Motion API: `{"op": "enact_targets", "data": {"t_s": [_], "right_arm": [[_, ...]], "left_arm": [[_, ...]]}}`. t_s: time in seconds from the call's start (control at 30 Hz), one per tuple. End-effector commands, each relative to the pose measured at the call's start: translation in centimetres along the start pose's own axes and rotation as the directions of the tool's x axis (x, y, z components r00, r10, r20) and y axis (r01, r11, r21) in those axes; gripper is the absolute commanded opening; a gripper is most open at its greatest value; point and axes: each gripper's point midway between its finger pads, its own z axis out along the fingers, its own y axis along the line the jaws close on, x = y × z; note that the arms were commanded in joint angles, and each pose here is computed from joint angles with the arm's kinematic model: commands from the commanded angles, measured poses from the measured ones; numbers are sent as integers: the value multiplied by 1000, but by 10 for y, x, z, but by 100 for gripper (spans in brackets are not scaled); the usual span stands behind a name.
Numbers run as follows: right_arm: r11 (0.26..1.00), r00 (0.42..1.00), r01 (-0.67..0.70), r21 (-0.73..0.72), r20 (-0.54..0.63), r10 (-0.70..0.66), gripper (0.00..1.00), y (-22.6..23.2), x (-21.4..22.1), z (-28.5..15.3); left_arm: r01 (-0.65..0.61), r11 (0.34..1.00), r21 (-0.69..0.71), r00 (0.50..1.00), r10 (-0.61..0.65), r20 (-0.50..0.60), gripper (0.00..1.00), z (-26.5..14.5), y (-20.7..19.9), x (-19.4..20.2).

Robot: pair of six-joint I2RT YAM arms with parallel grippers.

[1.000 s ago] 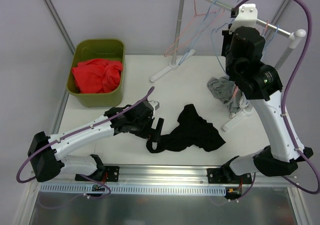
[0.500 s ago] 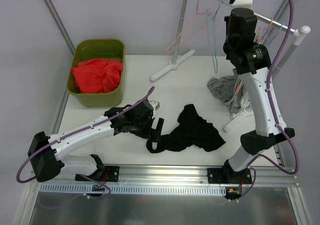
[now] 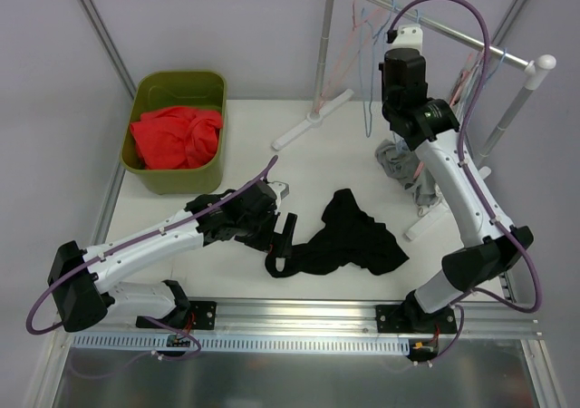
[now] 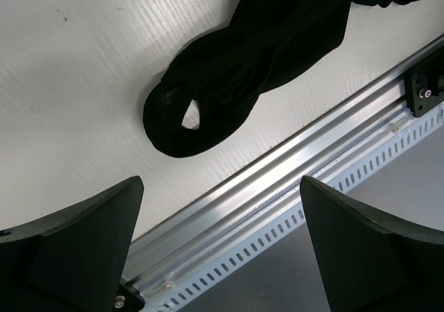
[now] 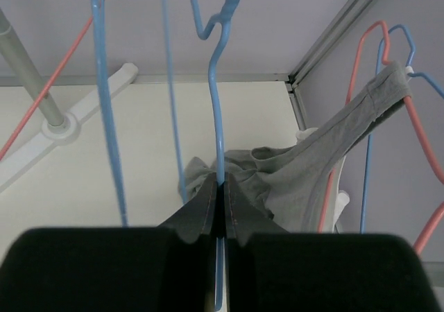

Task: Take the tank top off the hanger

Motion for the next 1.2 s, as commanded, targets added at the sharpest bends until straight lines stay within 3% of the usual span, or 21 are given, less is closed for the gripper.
{"op": "enact_targets", "data": {"t_s": [0.0, 0.2, 0.47, 0.57, 0.6, 0.77, 0.8, 0.83, 0.97, 1.07, 1.13, 1.17], "right_arm": [[991, 991, -118, -65, 54, 122, 0, -1, -14, -16], [984, 990, -141, -108, 16, 143, 0, 41, 0, 1], [983, 986, -155, 102, 69, 149, 0, 65, -14, -3], [978, 982, -184, 97, 68, 178, 2, 67, -13, -5], [977, 980, -193, 93, 71, 187, 13, 66, -14, -6], [971, 972, -232, 60, 56, 229, 31, 57, -15, -20], [972, 973, -227, 65, 46, 225, 48, 55, -9, -22], [966, 968, -249, 66, 59, 245, 53, 44, -13, -31], [961, 961, -273, 54, 56, 270, 63, 16, -5, -53], [956, 956, -293, 17, 33, 292, 80, 5, 9, -69], [949, 948, -315, -22, 45, 316, 98, -15, 8, -93], [943, 941, -332, -40, 57, 334, 99, -29, 11, -108]], "left_arm": [[12, 999, 38, 999, -14, 36, 99, -12, -10, -13], [10, 999, 44, 999, -12, 40, 99, -13, -12, -16], [23, 999, 36, 998, -25, 65, 99, -18, -10, -19], [30, 999, 33, 996, -33, 78, 99, -20, -10, -21], [33, 999, 33, 996, -36, 81, 99, -20, -11, -23], [15, 999, 46, 998, -18, 62, 99, -16, -19, -29], [-1, 999, 47, 998, -2, 61, 99, -14, -22, -34], [-9, 999, 51, 998, 6, 59, 99, -13, -24, -37], [-58, 995, 77, 997, 54, 55, 99, -8, -39, -55], [-104, 989, 101, 994, 100, 45, 99, 2, -53, -70], [-129, 985, 113, 992, 127, 28, 99, 13, -65, -79], [-144, 981, 131, 990, 144, 10, 99, 23, -75, -83]]}}
